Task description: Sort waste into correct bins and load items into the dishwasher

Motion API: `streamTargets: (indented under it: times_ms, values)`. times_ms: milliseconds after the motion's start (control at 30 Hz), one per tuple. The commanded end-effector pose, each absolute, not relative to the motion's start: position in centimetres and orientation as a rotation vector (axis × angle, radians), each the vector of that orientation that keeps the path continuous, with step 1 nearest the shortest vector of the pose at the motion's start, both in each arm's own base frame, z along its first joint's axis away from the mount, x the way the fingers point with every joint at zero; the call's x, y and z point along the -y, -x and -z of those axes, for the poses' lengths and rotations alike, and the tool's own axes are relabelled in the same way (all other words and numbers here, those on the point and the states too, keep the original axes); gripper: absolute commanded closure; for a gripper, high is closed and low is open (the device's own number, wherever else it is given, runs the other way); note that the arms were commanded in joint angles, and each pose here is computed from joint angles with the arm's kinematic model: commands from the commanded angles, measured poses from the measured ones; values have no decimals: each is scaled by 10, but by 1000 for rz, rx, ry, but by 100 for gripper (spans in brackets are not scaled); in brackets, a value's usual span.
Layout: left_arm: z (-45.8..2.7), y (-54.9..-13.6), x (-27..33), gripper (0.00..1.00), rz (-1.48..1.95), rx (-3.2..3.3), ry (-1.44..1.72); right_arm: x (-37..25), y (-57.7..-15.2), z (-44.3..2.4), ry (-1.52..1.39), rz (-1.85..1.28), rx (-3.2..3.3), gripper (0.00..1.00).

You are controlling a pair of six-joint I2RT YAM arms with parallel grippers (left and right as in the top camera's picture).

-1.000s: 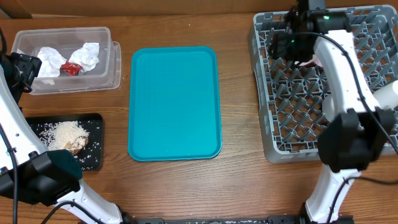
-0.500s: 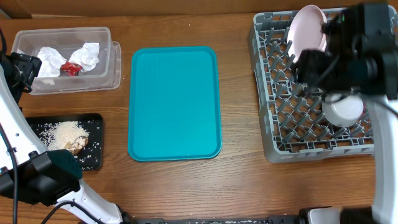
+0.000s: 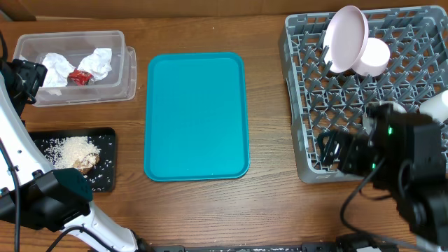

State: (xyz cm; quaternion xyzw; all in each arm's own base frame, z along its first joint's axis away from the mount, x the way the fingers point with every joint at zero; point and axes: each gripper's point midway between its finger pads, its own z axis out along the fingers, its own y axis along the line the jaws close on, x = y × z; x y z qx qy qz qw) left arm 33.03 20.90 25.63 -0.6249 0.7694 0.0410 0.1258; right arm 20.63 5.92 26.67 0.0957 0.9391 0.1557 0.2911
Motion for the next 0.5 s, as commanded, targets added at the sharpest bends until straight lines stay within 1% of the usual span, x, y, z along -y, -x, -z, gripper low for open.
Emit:
streamTargets:
  times_ms: [0,100,467]
  values:
    - [-253,-333,-208,0,-122,-2241,1832,-58,-199,-254,-285,-422,-2514,0]
    - [-253,-333,-208,0,-122,-2241,1832,-57,-192,-248,-294,-410,-2556,0]
    - [-253,-333,-208,0,-122,-2241,1832,-56,-187,-242,-297,-399,-2590,0]
